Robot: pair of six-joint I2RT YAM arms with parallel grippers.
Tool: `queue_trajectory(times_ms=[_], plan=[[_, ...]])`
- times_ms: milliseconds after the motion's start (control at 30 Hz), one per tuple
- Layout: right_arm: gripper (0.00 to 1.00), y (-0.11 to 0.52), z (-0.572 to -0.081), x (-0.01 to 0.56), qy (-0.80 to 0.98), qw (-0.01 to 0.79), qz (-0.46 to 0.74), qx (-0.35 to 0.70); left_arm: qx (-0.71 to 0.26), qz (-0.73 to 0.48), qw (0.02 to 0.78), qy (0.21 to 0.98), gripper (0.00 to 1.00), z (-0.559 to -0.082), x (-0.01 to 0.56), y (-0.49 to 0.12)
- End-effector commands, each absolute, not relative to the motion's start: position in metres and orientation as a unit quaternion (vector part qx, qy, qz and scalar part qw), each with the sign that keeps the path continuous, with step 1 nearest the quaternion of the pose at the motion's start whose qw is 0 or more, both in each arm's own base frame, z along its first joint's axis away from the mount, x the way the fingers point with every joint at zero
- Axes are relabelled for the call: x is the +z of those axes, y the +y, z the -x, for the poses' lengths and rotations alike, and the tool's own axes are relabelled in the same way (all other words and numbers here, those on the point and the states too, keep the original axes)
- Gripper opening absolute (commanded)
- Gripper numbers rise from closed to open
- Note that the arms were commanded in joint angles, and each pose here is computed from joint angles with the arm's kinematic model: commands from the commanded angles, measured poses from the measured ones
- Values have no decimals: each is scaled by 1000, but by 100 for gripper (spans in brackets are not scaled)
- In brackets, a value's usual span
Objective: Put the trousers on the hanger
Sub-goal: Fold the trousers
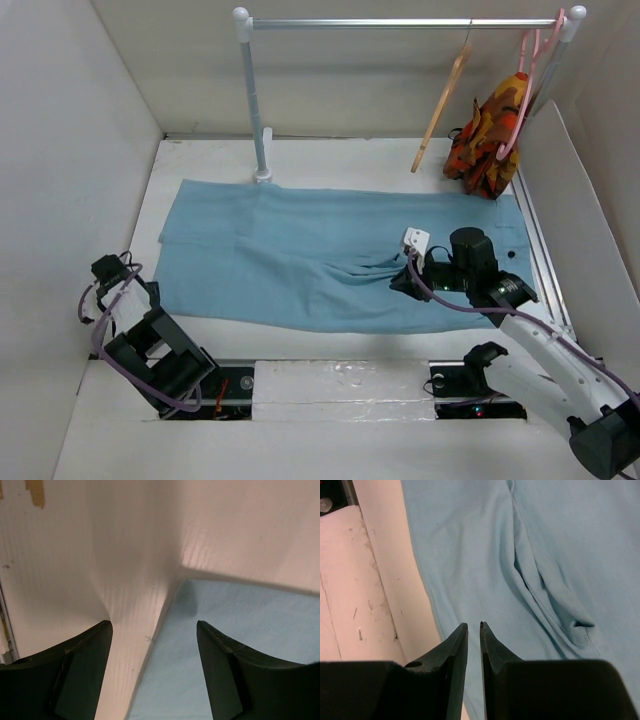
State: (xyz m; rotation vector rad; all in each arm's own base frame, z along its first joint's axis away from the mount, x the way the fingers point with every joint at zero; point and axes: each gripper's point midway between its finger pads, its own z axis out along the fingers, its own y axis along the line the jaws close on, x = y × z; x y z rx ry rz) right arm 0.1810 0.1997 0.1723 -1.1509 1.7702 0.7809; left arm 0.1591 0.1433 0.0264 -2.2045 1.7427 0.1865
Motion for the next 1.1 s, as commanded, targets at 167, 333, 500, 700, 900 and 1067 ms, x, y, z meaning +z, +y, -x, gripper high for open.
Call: queue_trajectory(times_ms=[167,333,500,700,900,1067], plan=[[20,204,-172,163,703,404,475,341,46,737,205,642,64,-182,9,158],[20,209,-178,160,709,402,470,340,27,721,201,663,36,-190,-4,155],[20,208,-187,166,718,411,456,327,18,717,188,671,0,-188,-8,148],[24,191,-192,152,762,395,423,289,-20,692,255,675,0,-204,48,135],[57,150,-198,125,819,376,365,234,-49,650,334,681,0,-220,141,115],[55,141,-198,126,833,361,344,239,-42,584,419,694,0,-231,225,103]])
